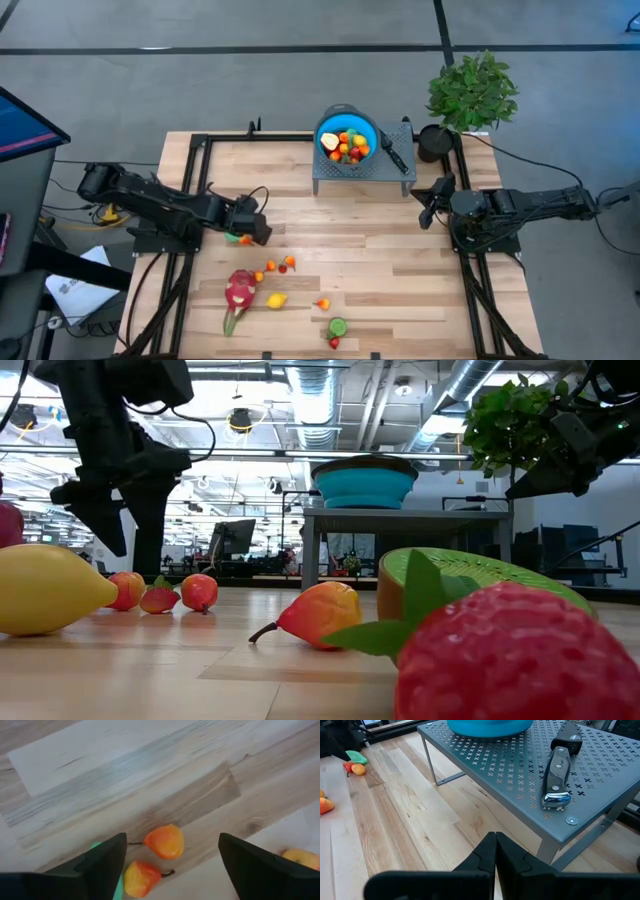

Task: Pick & Place Fruit
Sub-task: Put the yellow pear into the strainer bowl

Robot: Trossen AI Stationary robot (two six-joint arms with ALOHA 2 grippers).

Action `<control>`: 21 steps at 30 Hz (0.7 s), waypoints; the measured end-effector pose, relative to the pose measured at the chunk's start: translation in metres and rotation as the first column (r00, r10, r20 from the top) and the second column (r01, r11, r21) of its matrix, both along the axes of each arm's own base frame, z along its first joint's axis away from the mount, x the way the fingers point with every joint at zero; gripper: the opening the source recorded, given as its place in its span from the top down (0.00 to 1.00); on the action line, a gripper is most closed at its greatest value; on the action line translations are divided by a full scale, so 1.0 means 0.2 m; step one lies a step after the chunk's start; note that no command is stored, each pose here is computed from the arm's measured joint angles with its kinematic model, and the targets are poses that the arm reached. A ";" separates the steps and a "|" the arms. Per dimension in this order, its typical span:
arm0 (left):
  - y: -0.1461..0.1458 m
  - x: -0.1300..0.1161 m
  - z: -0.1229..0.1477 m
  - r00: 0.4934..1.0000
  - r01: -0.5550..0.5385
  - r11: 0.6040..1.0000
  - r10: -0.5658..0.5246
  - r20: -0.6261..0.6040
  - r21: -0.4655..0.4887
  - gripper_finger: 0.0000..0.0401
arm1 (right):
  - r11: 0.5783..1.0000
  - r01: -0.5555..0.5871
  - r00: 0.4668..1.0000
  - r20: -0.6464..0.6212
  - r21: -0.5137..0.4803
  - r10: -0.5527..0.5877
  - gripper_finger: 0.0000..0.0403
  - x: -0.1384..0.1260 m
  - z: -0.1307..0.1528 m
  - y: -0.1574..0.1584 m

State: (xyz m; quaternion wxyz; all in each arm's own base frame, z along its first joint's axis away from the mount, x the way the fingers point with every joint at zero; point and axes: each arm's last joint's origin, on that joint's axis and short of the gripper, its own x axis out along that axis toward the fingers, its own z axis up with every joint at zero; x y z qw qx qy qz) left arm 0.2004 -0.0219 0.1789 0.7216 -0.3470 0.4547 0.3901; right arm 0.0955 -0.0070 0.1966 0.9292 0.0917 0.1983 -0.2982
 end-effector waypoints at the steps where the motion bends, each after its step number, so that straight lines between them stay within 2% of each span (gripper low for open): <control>1: 0.00 0.00 -0.01 1.000 0.001 1.000 -0.001 -0.010 0.002 0.23 | 1.000 0.000 1.000 0.000 0.000 0.000 1.00 0.00 0.00 0.00; 6: 0.00 0.00 -0.09 0.999 0.002 1.000 -0.002 -0.037 0.001 0.24 | 1.000 0.000 1.000 -0.001 0.001 0.000 1.00 0.00 0.00 0.00; 11: 0.00 0.00 -0.17 1.000 0.003 1.000 -0.003 -0.002 -0.007 0.24 | 1.000 0.000 1.000 -0.002 0.001 0.000 1.00 0.00 0.00 0.00; 21: 0.01 -0.05 -0.24 1.000 -0.003 1.000 0.003 -0.001 -0.004 0.24 | 1.000 0.000 1.000 -0.001 0.000 0.000 1.00 0.00 0.00 0.00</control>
